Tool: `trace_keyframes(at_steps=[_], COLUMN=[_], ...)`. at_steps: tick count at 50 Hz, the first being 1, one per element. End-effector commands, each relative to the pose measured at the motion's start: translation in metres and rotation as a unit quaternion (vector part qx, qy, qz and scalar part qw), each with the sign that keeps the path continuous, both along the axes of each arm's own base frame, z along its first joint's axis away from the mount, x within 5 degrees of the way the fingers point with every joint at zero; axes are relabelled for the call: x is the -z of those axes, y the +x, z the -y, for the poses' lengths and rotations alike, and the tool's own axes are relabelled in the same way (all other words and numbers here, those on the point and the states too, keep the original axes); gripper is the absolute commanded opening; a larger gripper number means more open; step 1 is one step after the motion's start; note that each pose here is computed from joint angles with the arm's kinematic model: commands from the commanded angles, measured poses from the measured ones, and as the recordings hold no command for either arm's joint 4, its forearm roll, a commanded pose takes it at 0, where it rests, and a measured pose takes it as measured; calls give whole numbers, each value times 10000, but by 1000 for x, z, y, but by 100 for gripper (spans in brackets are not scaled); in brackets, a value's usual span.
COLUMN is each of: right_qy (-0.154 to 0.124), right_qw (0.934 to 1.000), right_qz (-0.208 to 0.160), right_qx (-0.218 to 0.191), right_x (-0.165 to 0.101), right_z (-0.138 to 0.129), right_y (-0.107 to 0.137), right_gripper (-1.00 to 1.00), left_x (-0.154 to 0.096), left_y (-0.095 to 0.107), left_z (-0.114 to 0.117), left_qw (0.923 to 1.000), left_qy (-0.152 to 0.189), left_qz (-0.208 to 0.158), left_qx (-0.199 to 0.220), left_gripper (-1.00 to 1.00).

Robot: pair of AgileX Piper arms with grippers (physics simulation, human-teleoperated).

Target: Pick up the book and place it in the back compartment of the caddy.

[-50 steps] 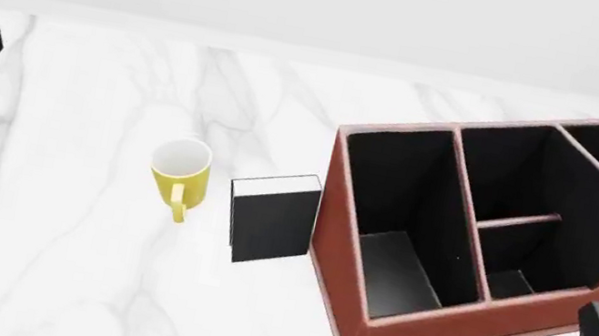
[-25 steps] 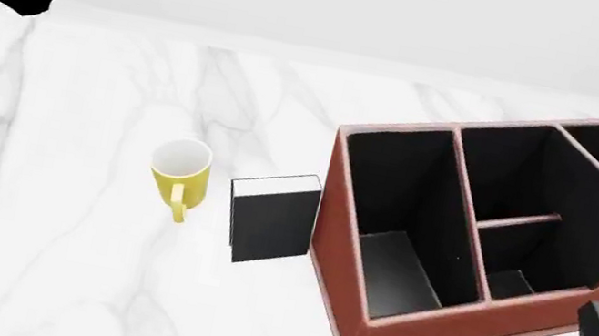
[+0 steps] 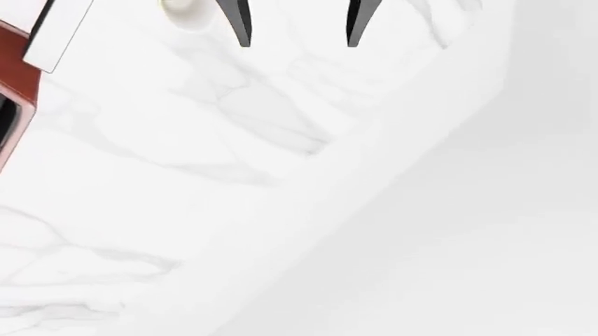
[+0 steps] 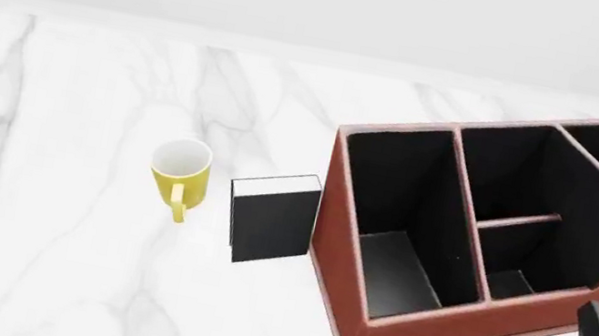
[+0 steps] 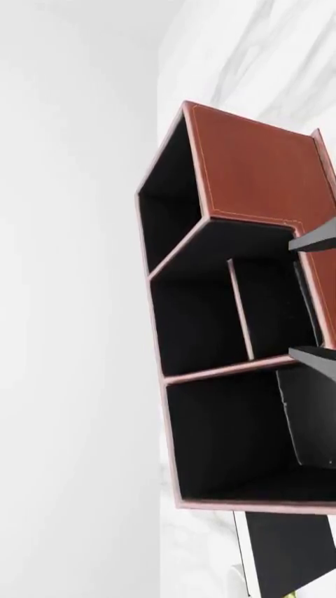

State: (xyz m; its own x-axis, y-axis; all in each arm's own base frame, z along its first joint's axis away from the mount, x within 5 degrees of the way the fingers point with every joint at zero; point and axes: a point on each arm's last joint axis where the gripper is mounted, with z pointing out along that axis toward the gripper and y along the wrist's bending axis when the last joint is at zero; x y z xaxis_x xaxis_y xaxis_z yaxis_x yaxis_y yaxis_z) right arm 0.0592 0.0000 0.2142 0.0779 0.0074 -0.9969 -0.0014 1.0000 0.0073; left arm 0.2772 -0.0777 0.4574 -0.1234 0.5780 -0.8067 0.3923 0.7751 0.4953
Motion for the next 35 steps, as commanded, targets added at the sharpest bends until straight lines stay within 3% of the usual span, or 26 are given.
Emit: trace_keyframes(at_steps=[1,11,21,35], right_qy=[6,7,2,5], right_qw=[10000,10000,10000,10000], right_qz=[-5,-4,-1,-9], right_qx=[-1,-6,-3,3], right_x=[0,0,0,0], right_z=[0,0,0,0], right_y=[0,0,0,0], right_gripper=[100,100,100,100], left_x=[27,45,64,104], left_y=[27,25,43,50], left_z=[28,49,45,59], left_qw=[9985,9958,9947,9887], left_qy=[208,156,130,289], left_qz=[-363,-696,-950,-1378], left_qx=[341,581,376,522], left_gripper=[100,100,100,100])
